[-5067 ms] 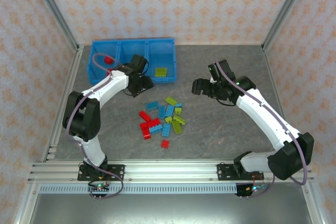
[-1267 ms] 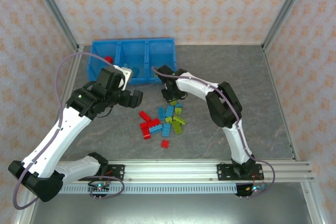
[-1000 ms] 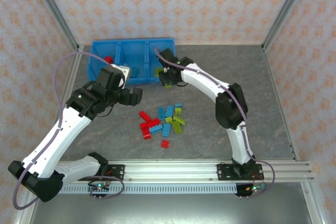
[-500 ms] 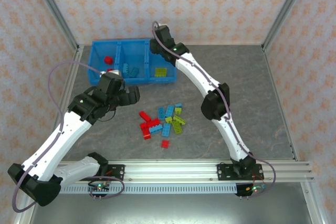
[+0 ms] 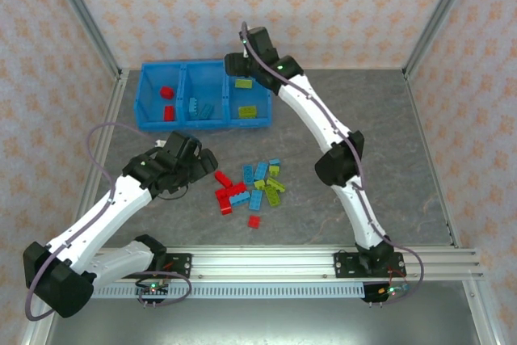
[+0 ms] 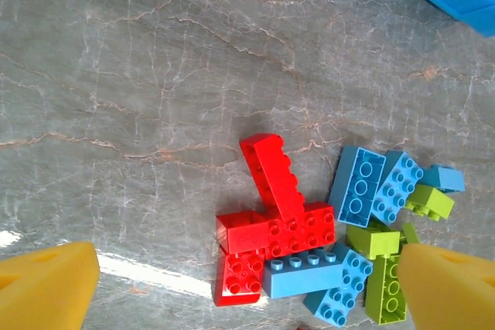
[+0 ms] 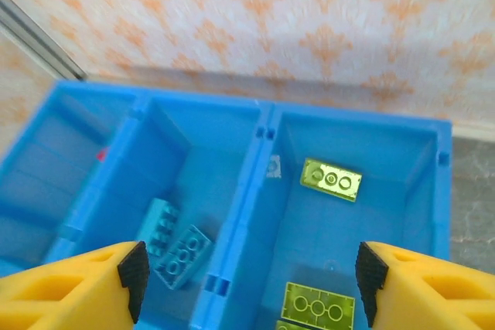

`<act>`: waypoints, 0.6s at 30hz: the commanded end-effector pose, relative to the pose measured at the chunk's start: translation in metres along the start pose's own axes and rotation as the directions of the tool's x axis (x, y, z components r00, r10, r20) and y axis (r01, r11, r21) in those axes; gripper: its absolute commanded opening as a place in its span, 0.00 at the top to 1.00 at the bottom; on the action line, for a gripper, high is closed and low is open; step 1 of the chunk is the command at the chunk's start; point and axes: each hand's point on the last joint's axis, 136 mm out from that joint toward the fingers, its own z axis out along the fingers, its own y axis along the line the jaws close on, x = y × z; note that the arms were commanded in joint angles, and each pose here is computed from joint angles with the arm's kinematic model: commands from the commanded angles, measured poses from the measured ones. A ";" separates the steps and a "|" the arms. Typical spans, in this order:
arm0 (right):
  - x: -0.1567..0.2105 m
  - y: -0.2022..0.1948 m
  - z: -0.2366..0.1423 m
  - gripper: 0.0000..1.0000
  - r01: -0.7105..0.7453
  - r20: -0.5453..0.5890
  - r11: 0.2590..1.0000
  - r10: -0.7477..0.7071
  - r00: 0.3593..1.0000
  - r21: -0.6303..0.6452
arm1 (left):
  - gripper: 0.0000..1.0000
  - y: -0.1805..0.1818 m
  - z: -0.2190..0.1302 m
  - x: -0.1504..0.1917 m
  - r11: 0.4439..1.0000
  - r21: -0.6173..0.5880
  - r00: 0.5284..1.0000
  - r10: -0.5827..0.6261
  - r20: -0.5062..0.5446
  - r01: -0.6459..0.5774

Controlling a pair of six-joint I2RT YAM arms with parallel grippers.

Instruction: Sort the legos into containers by color

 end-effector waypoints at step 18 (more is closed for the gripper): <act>0.194 -0.101 -0.225 0.01 -0.060 -0.352 0.980 0.125 0.927 0.190 | 0.31 -0.046 0.126 0.025 0.988 -0.151 0.984 -0.011 -0.180 -0.017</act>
